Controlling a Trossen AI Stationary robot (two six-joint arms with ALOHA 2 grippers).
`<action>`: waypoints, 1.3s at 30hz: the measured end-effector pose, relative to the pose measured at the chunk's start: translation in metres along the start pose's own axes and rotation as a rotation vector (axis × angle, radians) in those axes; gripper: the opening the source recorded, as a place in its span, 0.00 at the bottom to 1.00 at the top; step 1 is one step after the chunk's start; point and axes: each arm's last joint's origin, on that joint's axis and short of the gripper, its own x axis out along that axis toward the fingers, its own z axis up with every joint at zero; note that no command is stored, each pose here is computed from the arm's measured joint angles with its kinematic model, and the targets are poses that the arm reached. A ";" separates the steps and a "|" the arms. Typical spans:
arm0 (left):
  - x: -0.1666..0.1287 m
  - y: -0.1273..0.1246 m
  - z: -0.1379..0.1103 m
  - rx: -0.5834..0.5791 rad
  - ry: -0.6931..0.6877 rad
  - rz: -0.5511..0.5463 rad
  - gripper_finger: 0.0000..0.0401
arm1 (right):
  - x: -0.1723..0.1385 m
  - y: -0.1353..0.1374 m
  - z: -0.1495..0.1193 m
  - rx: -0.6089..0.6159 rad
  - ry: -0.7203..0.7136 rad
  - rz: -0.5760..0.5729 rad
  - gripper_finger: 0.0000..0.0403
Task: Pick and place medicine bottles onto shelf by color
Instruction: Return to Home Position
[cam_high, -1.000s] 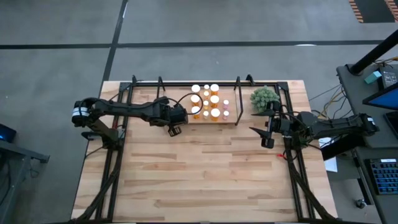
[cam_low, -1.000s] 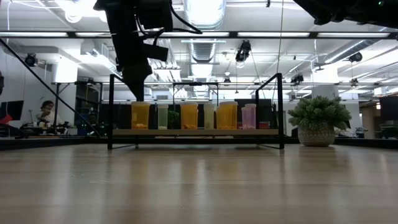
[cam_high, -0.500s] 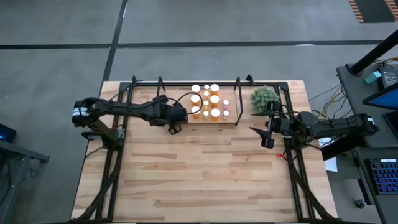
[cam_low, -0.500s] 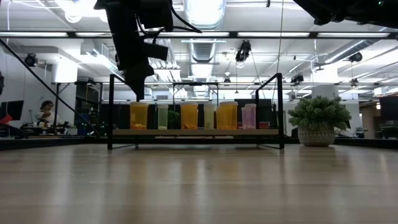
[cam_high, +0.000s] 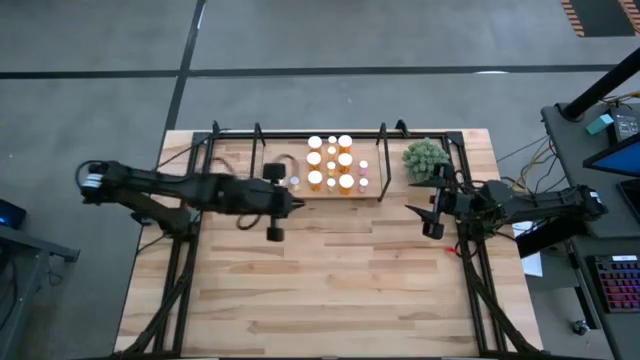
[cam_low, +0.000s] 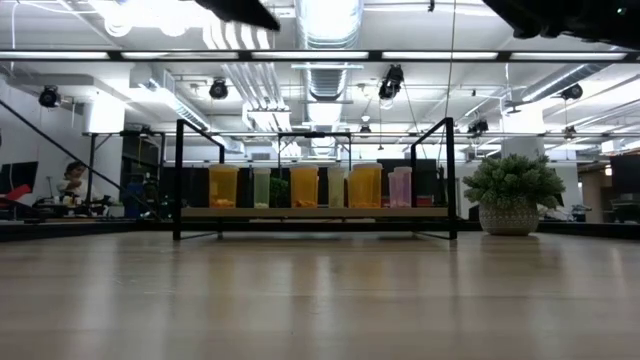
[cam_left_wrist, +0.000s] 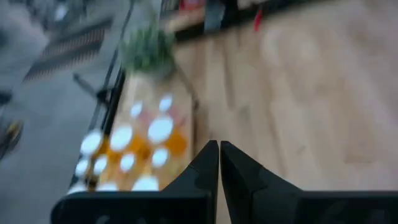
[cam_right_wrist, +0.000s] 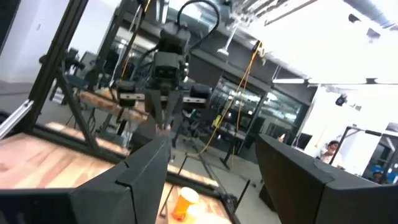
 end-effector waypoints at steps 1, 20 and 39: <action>-0.008 0.000 -0.002 -0.008 -0.056 -0.018 0.00 | -0.002 0.000 0.000 0.000 -0.011 -0.006 0.57; -0.070 -0.009 -0.128 -0.133 -0.531 0.028 0.00 | -0.034 0.002 -0.009 0.078 -0.108 -0.033 0.57; -0.089 -0.014 -0.190 -0.184 -0.781 0.139 0.00 | -0.039 0.012 -0.028 0.012 -0.070 -0.029 0.55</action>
